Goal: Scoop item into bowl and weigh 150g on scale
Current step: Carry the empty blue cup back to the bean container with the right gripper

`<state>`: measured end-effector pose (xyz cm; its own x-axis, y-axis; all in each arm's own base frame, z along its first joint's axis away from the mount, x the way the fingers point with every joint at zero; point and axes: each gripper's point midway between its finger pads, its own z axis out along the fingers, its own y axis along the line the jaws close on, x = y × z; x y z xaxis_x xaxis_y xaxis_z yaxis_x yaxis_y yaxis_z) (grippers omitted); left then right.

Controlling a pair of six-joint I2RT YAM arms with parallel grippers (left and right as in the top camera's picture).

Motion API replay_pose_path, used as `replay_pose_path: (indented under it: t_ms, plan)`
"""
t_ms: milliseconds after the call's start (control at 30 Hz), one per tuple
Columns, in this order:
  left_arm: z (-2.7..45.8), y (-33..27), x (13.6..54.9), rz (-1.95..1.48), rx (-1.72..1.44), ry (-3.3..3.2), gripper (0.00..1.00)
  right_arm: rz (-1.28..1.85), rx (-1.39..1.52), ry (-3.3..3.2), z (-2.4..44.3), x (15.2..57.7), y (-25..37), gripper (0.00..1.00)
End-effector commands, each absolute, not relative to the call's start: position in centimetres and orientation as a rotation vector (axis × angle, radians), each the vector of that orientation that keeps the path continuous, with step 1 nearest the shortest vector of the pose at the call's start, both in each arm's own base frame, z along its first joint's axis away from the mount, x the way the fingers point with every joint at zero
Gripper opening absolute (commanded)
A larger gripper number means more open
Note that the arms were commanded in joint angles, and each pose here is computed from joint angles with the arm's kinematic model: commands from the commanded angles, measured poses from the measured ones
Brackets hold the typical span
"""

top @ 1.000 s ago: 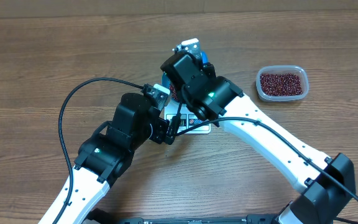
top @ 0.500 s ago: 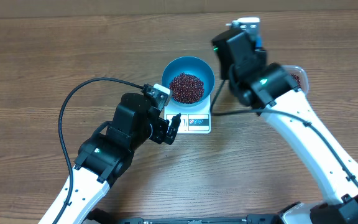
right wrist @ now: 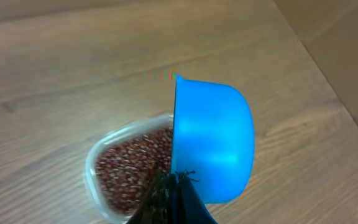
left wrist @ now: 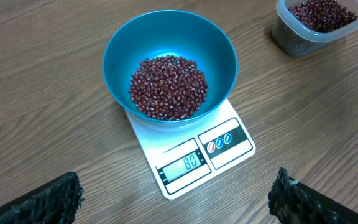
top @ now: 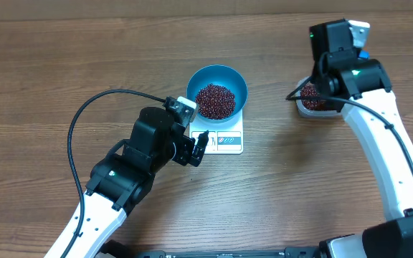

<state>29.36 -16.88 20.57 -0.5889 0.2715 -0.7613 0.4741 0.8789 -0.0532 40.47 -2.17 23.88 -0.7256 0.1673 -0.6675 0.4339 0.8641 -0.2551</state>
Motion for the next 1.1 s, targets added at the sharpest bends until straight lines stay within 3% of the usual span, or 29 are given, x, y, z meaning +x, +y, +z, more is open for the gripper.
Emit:
replay_pose_path:
  t_ms: [0,600,1067]
  plan:
    - [20.1,-16.9,29.3,-0.322,0.527,2.245,0.99,-0.527,0.433,2.415,21.9,40.7,-2.1,0.04]
    - [20.1,-16.8,29.3,-0.321,0.527,2.246,1.0,-0.585,0.381,2.588,15.0,41.7,-1.4,0.04]
    - [20.1,-16.9,29.3,-0.321,0.527,2.246,1.0,-0.618,0.366,2.638,12.2,40.5,-1.6,0.04]
